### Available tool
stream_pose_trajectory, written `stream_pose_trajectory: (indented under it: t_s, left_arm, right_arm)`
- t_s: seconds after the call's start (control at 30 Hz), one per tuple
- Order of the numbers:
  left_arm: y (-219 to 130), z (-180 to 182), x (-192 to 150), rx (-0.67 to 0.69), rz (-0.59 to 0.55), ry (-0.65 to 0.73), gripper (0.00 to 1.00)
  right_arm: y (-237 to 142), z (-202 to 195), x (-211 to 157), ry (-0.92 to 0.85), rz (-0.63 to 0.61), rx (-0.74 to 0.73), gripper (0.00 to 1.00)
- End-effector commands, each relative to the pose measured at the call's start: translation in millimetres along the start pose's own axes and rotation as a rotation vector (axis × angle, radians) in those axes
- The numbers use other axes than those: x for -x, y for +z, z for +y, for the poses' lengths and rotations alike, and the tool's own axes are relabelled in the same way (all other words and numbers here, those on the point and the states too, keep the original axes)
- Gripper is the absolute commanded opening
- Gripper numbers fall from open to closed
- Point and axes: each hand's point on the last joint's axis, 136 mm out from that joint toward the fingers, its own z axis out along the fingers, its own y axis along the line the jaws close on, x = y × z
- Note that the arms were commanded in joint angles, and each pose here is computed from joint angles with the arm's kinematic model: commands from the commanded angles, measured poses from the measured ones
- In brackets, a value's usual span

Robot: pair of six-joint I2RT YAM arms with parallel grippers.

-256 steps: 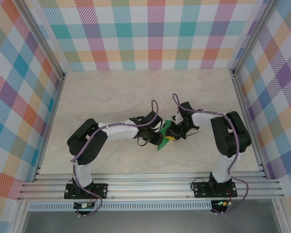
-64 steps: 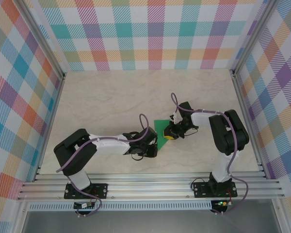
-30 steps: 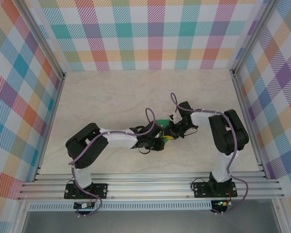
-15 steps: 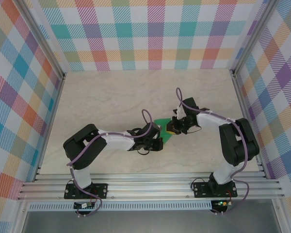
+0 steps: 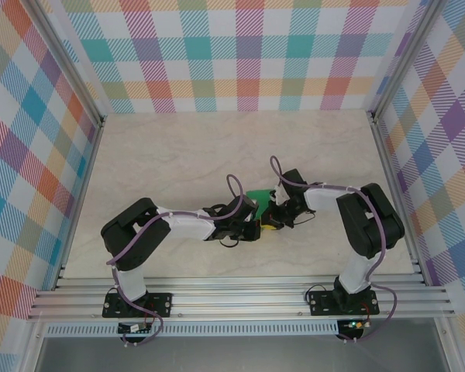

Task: Fold a paper plane with a square sheet of paper (pick it up from the middle)
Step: Third fold the triangle at the center of the table.

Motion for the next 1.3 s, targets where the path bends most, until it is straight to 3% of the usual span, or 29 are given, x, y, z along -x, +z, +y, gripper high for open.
stream_pose_trajectory:
  t_s: [0.0,0.3,0.73,1.03,1.17,1.27]
  left_arm:
    - [4,48,-51,0.166,0.175,-0.038,0.03]
    - [-3,62,-63,0.201,0.181,-0.045,0.02]
    - [-4,63,-64,0.195,0.179,-0.045,0.01]
    - [-4,57,-61,0.182,0.174,-0.039,0.01]
    - [-2,54,-59,0.176,0.172,-0.035,0.02]
    - [-1,52,-56,0.168,0.169,-0.034,0.02]
  right_arm:
    - [3,-14,19,-0.01,-0.043,-0.093,0.08]
    - [-11,-33,55,0.01,-0.14,-0.178,0.09]
    - [-35,-29,81,-0.002,-0.208,-0.074,0.11]
    - [-72,4,69,-0.092,-0.266,-0.025,0.15]
    - [-62,25,53,-0.099,-0.207,0.1,0.16]
    - [-44,34,39,-0.118,-0.135,0.113,0.16]
